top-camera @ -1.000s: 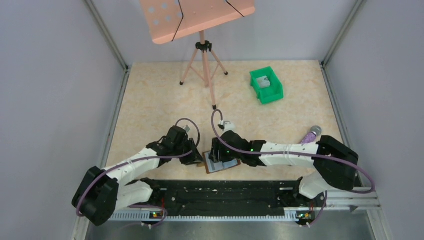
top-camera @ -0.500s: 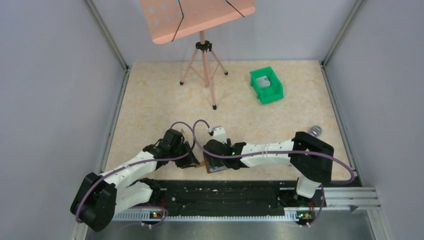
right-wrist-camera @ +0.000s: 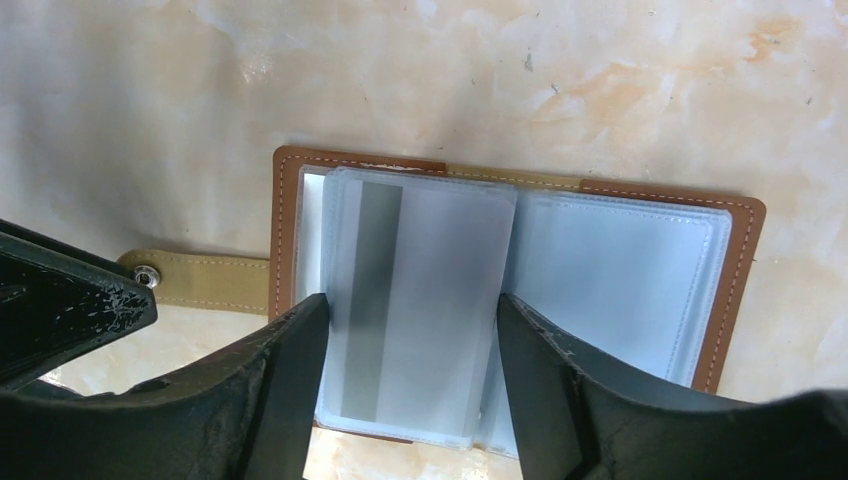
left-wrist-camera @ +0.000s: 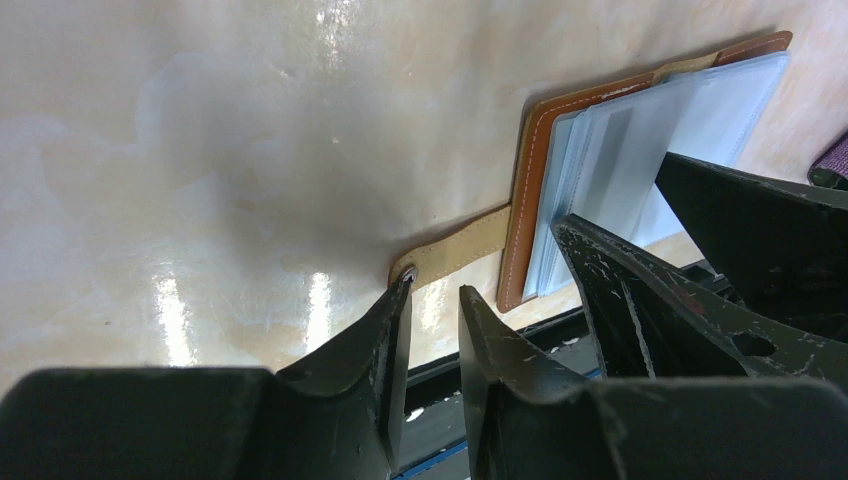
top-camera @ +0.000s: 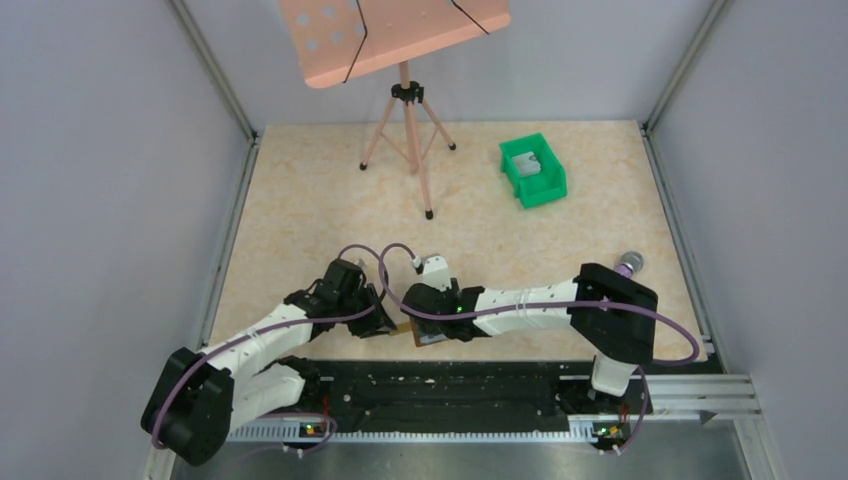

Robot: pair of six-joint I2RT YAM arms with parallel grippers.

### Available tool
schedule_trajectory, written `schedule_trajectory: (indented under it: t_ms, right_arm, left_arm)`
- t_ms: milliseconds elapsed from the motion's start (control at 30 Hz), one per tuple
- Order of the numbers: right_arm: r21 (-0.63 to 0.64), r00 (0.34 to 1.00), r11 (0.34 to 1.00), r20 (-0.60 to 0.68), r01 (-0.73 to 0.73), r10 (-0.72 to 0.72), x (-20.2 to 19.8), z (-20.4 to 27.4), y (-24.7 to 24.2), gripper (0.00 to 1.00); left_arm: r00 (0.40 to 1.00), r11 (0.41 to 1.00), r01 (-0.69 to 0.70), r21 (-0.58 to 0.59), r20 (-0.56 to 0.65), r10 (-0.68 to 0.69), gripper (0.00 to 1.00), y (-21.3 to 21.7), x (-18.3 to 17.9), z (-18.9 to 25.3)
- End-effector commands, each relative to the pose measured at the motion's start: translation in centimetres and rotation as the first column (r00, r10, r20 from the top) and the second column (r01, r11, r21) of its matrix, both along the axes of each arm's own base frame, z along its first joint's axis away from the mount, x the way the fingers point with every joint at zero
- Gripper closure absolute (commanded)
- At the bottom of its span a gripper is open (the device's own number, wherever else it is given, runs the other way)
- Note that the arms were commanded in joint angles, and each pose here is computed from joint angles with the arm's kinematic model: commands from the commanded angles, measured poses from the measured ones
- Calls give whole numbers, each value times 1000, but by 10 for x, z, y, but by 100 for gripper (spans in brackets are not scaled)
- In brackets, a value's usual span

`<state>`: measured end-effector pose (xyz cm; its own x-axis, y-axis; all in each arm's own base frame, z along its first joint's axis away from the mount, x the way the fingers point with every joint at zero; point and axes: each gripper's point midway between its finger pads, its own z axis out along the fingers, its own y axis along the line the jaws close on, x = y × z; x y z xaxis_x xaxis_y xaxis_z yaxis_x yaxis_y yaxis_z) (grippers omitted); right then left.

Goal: Take the credit cards out of the card holder
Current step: Remove the credit card from the card holder.

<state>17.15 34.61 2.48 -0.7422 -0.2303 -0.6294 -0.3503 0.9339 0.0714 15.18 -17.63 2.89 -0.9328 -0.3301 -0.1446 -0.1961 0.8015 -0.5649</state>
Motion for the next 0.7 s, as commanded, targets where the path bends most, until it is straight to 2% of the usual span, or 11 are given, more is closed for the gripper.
schedule_trajectory:
  t_ms: [0,233,467,667]
  right_arm:
    - [-8,1000,1000,19,7,-6,0,5,2,40]
    - [38,999,999,37,1,-2,1,17,4,48]
    - [62,999,998,36,-1,-1,0,23,6,49]
    - [182,1000,983,5,-12,11,-4,33,15,49]
  left_arm:
    - [1000,1000,5,13,11,-6,71,3,1,-4]
    - [1000,1000,6,17,17,-6,71,2,4,0]
    - [1000,1000,6,12,22,-7,71,1,6,4]
    - [999,1000,12,11,32,-13,71,0,9,9]
